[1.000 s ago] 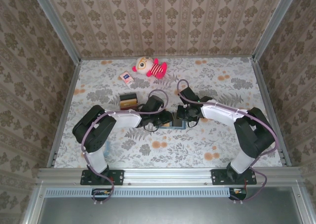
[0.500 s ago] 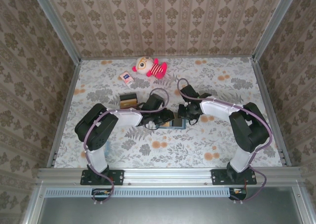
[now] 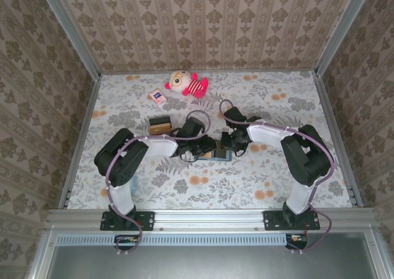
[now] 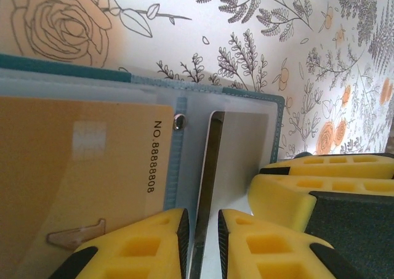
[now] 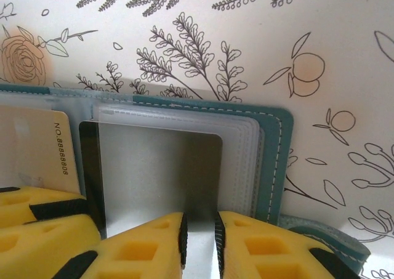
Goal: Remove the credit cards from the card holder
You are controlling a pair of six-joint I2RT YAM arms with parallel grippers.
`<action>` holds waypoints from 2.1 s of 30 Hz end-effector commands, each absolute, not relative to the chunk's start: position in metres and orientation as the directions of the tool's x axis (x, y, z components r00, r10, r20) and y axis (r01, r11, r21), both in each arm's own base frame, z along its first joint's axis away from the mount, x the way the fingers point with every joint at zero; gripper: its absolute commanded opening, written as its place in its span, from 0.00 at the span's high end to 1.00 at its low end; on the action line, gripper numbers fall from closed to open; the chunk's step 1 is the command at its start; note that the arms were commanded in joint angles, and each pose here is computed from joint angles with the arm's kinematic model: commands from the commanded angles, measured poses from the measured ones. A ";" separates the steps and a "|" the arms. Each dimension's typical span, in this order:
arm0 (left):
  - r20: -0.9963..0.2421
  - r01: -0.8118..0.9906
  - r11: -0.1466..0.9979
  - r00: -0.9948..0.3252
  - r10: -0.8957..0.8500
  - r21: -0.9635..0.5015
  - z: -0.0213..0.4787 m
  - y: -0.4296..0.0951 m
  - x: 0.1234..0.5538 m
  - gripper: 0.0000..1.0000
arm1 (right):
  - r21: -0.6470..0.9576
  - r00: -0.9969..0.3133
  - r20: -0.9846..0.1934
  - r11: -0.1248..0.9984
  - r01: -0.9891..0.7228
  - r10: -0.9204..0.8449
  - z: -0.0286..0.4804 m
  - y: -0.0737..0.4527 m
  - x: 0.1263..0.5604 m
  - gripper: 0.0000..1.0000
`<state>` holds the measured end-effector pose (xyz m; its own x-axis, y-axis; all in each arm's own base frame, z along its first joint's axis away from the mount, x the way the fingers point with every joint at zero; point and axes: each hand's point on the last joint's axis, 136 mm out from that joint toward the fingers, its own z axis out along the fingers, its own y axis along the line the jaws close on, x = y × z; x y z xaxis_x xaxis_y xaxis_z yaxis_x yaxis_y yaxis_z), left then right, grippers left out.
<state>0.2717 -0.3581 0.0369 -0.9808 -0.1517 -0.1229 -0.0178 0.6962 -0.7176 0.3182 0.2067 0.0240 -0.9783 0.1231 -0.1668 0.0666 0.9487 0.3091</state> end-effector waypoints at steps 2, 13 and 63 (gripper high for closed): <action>-0.096 -0.035 0.648 -0.982 -0.165 -0.761 0.036 -0.363 0.276 0.78 | 0.296 -0.985 -0.129 0.952 0.072 0.115 0.017 0.204 0.315 0.78; -0.091 -0.044 0.624 -0.979 -0.183 -0.781 0.037 -0.361 0.275 0.83 | 0.259 -0.985 -0.127 0.963 0.079 0.115 0.013 0.197 0.314 0.78; -0.458 0.275 0.712 -0.886 -0.073 -0.646 0.173 -0.287 0.278 1.00 | 0.813 -0.942 -0.313 0.546 -0.201 0.119 0.169 0.262 0.336 0.42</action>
